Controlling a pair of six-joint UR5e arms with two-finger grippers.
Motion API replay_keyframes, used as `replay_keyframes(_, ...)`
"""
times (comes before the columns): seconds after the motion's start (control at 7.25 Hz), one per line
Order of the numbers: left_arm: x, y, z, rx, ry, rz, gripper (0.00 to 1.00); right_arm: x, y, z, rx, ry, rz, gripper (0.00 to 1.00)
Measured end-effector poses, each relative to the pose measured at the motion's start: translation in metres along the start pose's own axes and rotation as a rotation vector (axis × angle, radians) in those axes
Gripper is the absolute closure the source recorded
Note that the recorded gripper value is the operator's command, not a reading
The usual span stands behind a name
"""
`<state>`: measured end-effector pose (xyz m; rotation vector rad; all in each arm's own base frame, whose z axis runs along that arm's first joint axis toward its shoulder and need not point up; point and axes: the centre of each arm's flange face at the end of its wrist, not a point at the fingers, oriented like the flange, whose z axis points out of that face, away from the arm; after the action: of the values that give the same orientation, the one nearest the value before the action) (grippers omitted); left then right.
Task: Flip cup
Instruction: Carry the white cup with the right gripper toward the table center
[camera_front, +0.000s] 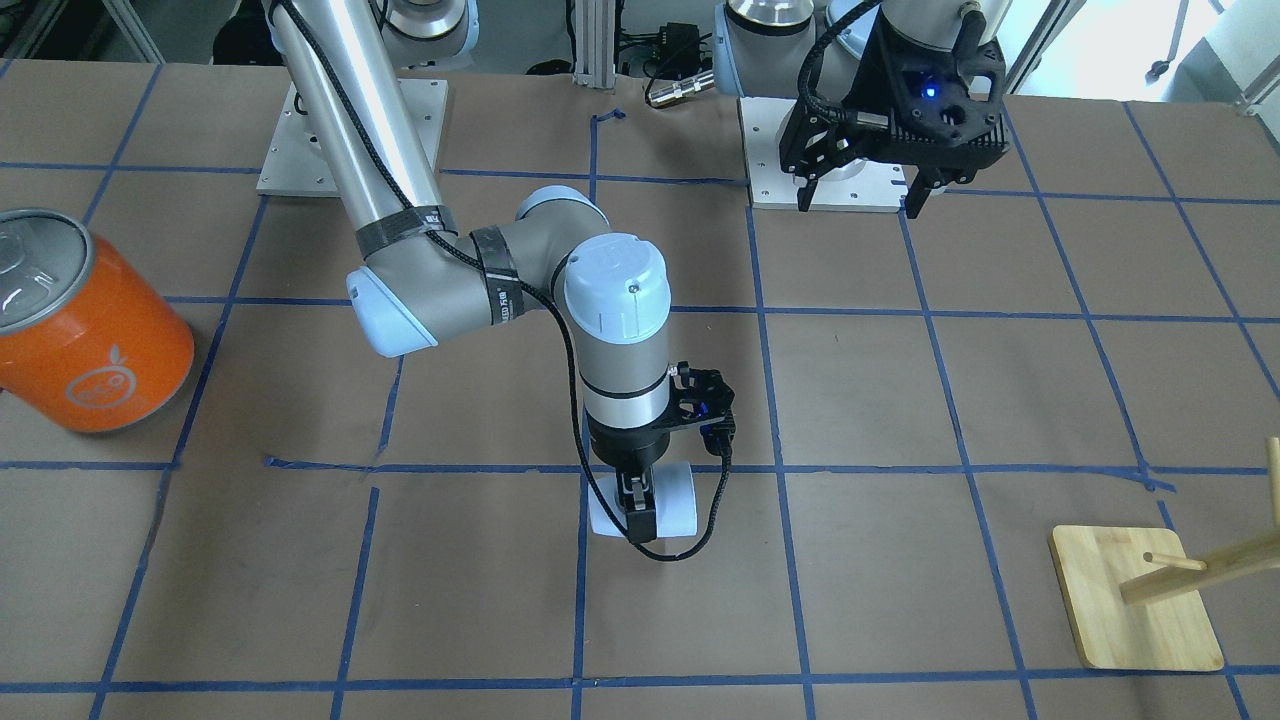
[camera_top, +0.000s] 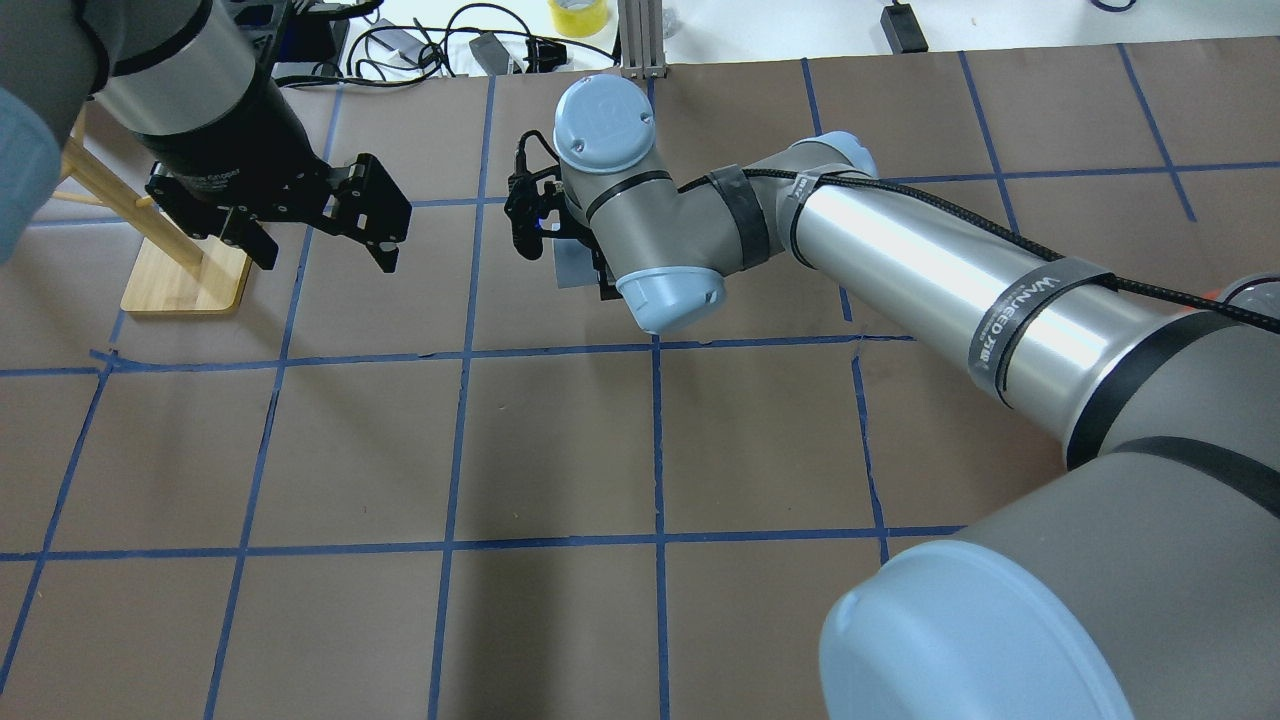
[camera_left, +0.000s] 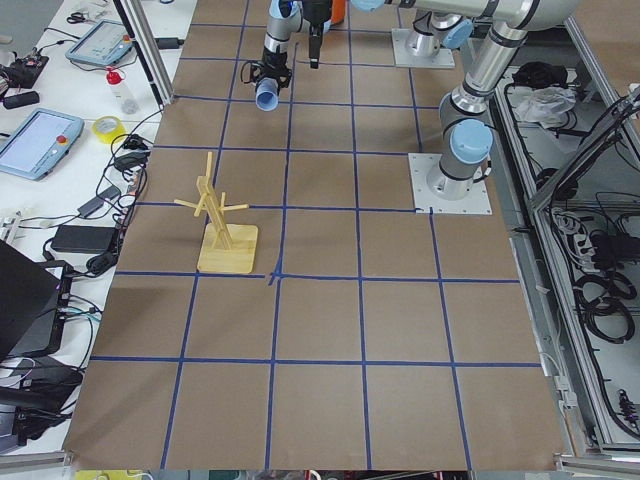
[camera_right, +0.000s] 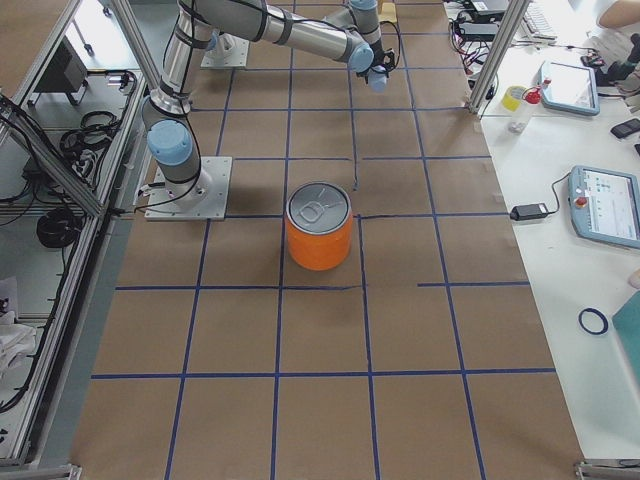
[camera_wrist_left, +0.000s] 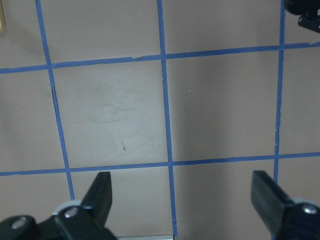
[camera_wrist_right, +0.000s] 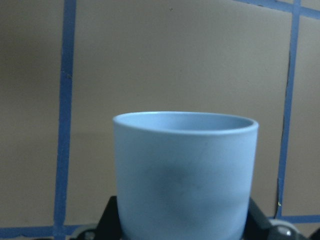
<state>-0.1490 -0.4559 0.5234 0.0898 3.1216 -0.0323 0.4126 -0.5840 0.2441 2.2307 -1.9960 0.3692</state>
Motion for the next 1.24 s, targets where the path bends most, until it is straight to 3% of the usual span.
replay_keyframes(0.41, 0.000, 0.000, 0.000, 0.000, 0.000, 0.000, 0.00, -0.019, 0.000, 0.027, 0.008, -0.063, -0.001, 0.69)
replay_keyframes(0.69, 0.000, 0.000, 0.000, 0.000, 0.000, 0.000, 0.00, -0.023, -0.002, 0.036, 0.028, -0.084, 0.001, 0.50)
replay_keyframes(0.97, 0.000, 0.000, 0.000, 0.000, 0.000, 0.000, 0.00, -0.023, -0.004, 0.039, 0.046, -0.094, 0.001, 0.00)
replay_keyframes(1.24, 0.000, 0.000, 0.000, 0.000, 0.000, 0.000, 0.00, -0.024, -0.006, 0.039, 0.062, -0.098, 0.003, 0.00)
